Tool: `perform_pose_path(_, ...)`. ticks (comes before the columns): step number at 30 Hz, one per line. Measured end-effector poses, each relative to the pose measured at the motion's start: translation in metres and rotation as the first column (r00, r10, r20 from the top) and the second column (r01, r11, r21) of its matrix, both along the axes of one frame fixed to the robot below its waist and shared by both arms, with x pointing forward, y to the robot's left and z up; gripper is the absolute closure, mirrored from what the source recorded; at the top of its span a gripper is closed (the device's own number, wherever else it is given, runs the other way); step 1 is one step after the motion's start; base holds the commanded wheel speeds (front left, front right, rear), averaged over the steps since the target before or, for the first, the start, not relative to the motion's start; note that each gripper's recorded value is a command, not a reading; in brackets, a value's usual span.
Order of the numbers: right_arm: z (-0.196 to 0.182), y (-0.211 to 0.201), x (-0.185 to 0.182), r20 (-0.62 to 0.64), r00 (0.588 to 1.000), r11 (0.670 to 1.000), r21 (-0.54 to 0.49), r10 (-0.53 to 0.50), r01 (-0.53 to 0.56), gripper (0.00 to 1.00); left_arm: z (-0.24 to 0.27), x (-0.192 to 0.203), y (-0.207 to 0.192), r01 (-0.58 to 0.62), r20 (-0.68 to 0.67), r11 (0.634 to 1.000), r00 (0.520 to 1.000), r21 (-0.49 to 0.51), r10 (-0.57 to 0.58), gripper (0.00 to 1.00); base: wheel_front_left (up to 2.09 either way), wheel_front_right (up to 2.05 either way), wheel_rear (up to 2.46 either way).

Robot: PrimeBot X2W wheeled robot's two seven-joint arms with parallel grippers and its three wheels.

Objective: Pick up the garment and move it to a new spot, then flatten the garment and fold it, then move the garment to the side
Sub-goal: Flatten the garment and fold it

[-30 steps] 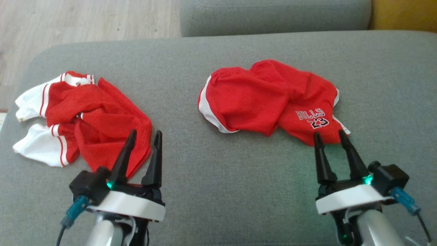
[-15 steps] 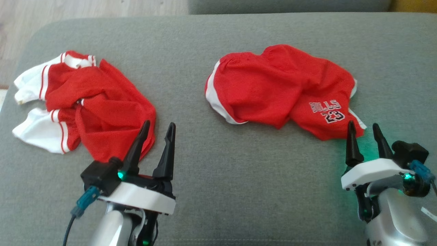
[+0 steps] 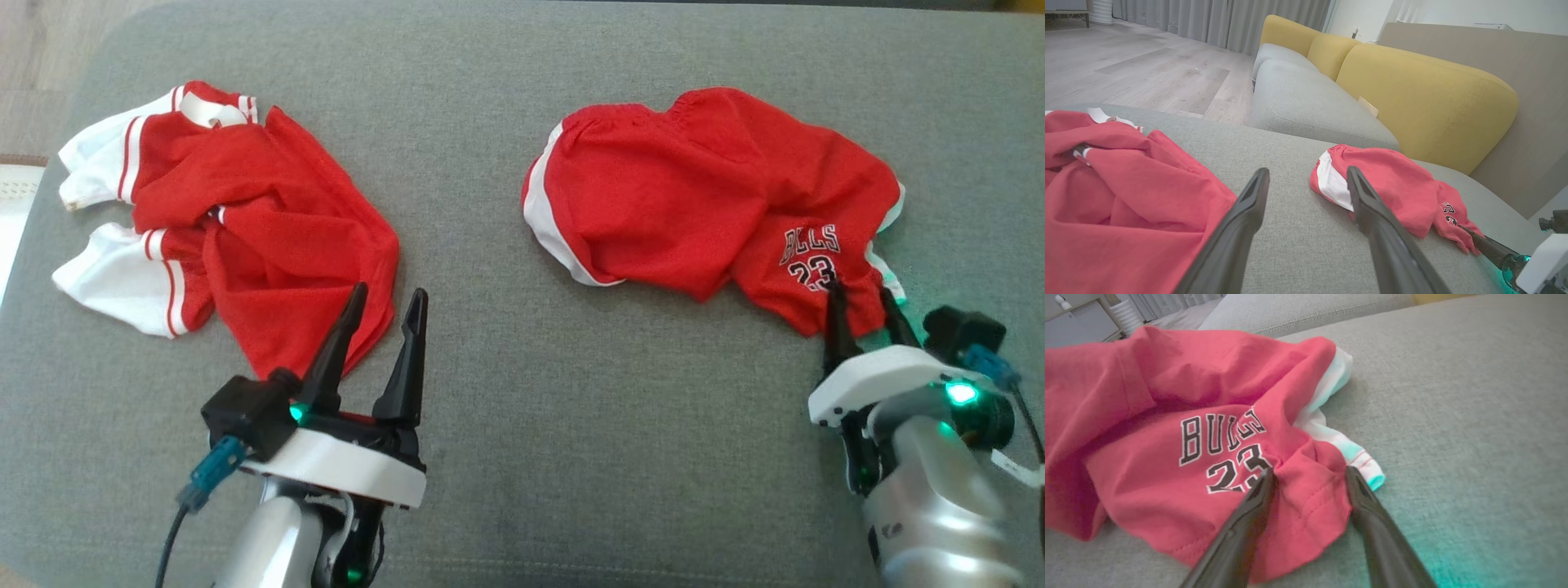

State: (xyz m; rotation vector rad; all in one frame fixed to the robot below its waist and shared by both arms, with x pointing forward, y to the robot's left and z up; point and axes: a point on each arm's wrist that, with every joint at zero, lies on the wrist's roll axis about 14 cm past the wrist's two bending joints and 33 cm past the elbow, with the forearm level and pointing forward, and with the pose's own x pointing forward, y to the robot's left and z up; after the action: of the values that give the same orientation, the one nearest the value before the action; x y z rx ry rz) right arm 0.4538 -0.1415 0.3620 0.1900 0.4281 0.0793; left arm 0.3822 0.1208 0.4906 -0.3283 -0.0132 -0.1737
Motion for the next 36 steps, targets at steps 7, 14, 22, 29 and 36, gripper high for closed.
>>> perform_pose_path(7,0.037,-0.01,0.016,0.126,0.992,0.996,-0.086,0.013,-0.003,1.0,0.008,-0.003,-0.002,0.001,0.022,1.0,1.0,0.002,-0.001,0.0,0.0,0.0,0.0)
perform_pose_path(14,0.174,-0.012,0.064,0.495,0.866,0.98,-0.196,0.073,0.029,1.0,0.023,-0.009,-0.002,-0.002,0.064,1.0,0.998,-0.011,0.003,0.0,0.0,0.0,0.0)
perform_pose_path(22,0.275,0.018,0.065,0.668,0.708,0.949,-0.316,0.231,-0.012,1.0,0.028,-0.028,0.005,-0.031,0.074,0.999,0.997,-0.027,0.033,0.0,0.0,0.0,0.0)
perform_pose_path(29,0.285,0.025,0.084,0.63,0.725,0.928,-0.371,0.278,-0.034,1.0,0.022,-0.031,0.015,-0.068,0.053,0.997,0.996,-0.024,0.07,0.0,0.0,0.0,0.0)
perform_pose_path(36,0.233,0.022,0.119,0.481,0.822,0.9,-0.427,0.303,-0.082,1.0,0.013,-0.023,0.02,-0.08,0.025,0.997,0.996,-0.016,0.081,0.0,0.0,0.0,0.0)
